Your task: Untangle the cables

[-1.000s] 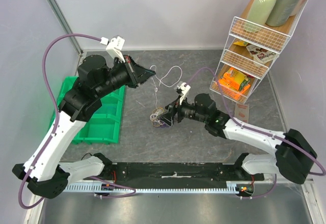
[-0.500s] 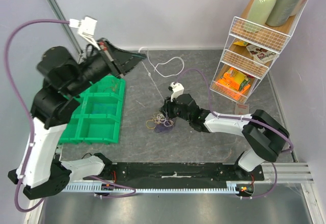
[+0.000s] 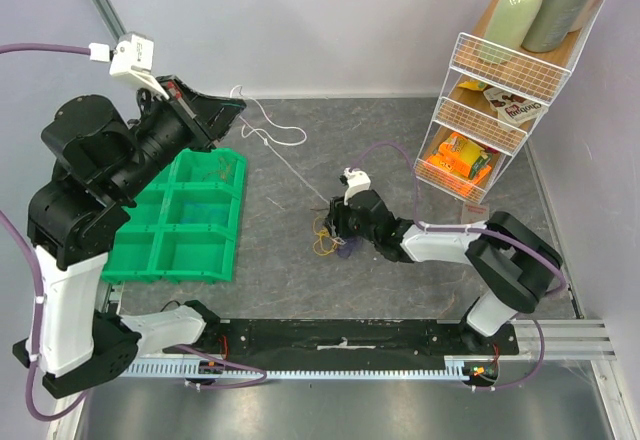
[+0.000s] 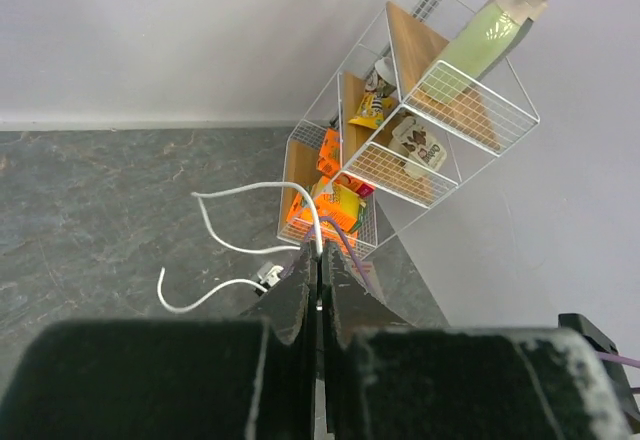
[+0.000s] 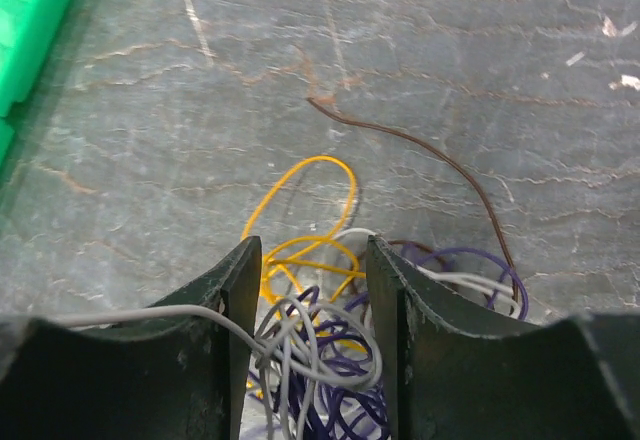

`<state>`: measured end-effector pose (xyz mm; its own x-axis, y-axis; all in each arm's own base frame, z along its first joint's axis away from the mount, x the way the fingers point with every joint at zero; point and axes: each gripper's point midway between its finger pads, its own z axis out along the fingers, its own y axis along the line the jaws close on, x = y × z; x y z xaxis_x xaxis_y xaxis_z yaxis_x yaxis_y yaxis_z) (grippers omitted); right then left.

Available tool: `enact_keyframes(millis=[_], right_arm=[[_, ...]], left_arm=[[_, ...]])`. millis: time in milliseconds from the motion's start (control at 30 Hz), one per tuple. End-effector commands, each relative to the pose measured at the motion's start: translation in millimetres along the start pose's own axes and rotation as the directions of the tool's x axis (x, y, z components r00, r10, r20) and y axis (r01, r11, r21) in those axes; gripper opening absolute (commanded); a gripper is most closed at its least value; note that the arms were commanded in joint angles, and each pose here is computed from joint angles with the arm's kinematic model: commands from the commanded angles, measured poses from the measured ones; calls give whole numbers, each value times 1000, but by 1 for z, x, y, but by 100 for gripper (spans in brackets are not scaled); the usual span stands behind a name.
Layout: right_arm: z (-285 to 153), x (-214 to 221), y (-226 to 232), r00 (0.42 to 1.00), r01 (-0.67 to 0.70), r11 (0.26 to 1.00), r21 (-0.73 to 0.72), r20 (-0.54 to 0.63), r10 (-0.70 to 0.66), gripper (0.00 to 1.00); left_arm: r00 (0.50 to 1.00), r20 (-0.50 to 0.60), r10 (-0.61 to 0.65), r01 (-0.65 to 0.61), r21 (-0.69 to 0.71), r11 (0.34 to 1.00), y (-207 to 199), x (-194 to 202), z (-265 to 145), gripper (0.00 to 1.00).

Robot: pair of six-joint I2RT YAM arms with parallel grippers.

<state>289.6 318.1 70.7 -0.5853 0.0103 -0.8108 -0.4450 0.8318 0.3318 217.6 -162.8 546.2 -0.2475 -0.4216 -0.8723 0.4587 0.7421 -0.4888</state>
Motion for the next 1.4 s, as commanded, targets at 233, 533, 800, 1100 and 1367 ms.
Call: enact_keyframes(millis=[233,533,800,1100,1367], right_arm=[[11,6,-36,991,-125,988,87,-29,128,75],[11,5,-41,987,-154,984,89,-26,157,81],[9,5,-33,989,-141,989,33,-31,142,81],[6,5,-30,990,-138,990,9,-26,139,81],[7,6,-29,990,-139,990,3,-30,139,81]], left_arm=[[955,291,63,-66,-1,998,-22,-97,-45,2],[923,375,89,-74,-53,996,-16,-118,-56,2],[957,230,178,-116,-262,958,33,-78,-37,2],[953,21,301,-231,-590,774,118,-23,-41,2],[950,-18,312,-244,-666,705,139,-12,-62,1]])
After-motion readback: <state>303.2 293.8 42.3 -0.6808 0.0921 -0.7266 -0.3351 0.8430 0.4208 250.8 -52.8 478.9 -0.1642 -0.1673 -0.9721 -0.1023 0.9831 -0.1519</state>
